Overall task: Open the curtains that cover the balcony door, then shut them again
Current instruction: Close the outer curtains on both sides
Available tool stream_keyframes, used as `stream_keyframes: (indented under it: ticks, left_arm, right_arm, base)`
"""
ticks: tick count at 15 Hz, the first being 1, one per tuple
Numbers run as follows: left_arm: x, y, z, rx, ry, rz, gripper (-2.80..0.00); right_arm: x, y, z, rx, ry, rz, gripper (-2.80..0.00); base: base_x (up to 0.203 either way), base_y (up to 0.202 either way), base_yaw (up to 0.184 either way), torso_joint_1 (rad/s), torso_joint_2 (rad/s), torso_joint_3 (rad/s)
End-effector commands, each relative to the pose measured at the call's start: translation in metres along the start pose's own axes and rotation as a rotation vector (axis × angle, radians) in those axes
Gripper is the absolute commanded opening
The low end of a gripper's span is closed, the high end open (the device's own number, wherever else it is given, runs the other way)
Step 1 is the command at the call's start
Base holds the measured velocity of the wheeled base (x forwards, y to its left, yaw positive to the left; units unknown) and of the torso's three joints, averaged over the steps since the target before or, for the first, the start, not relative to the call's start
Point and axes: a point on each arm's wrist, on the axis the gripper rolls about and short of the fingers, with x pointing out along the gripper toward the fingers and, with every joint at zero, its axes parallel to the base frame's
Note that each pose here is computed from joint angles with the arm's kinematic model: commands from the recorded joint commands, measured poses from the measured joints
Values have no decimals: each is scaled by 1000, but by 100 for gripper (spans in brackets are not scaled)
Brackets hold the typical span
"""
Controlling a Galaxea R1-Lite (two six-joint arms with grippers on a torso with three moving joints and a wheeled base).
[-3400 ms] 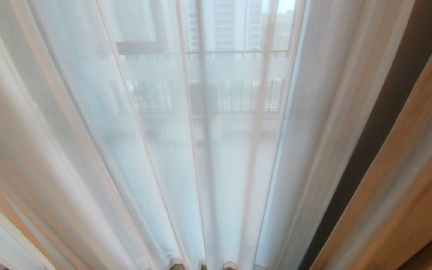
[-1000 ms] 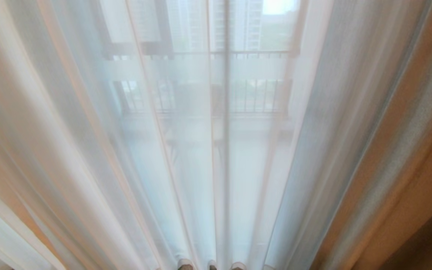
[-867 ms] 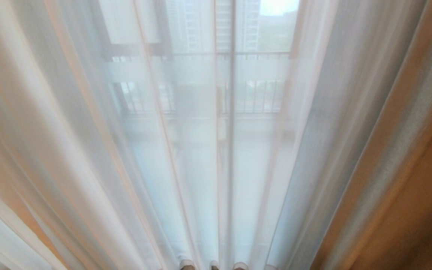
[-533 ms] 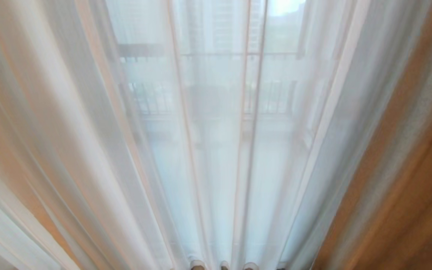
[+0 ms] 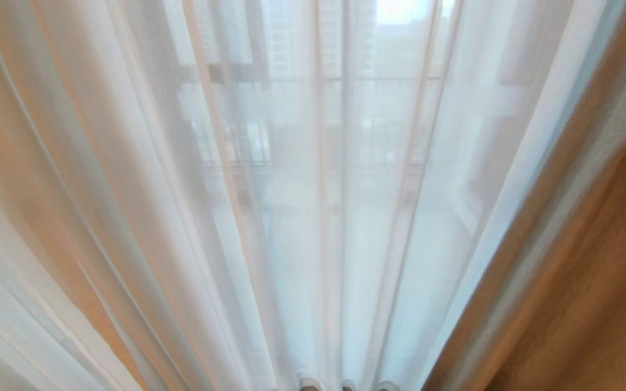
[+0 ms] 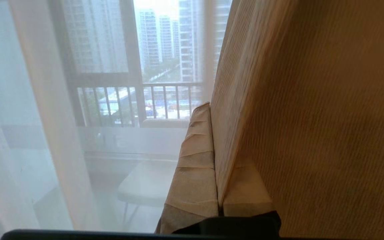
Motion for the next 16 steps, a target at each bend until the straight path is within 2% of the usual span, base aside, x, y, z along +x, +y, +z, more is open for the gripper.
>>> stream_keyframes:
  ticks: [1, 7, 12, 16]
  left_arm:
    - [0, 0, 0, 0, -1, 0, -280]
    - [0, 0, 0, 0, -1, 0, -280]
    - [0, 0, 0, 0, -1, 2, -280]
    - [0, 0, 0, 0, -1, 0, -280]
  right_arm:
    - [0, 0, 1, 1, -5, 3, -280]
    - [0, 0, 1, -1, -6, 3, -280]
    - [3, 10, -1, 14, -3, 38, -280]
    - [6, 35, -4, -5, -1, 80, -280]
  base:
    - [0, 191, 0, -2, 2, -2]
    - [0, 161, -1, 2, 2, 4]
    - [-7, 0, -6, -3, 1, 1]
    - [0, 0, 0, 0, 0, 0]
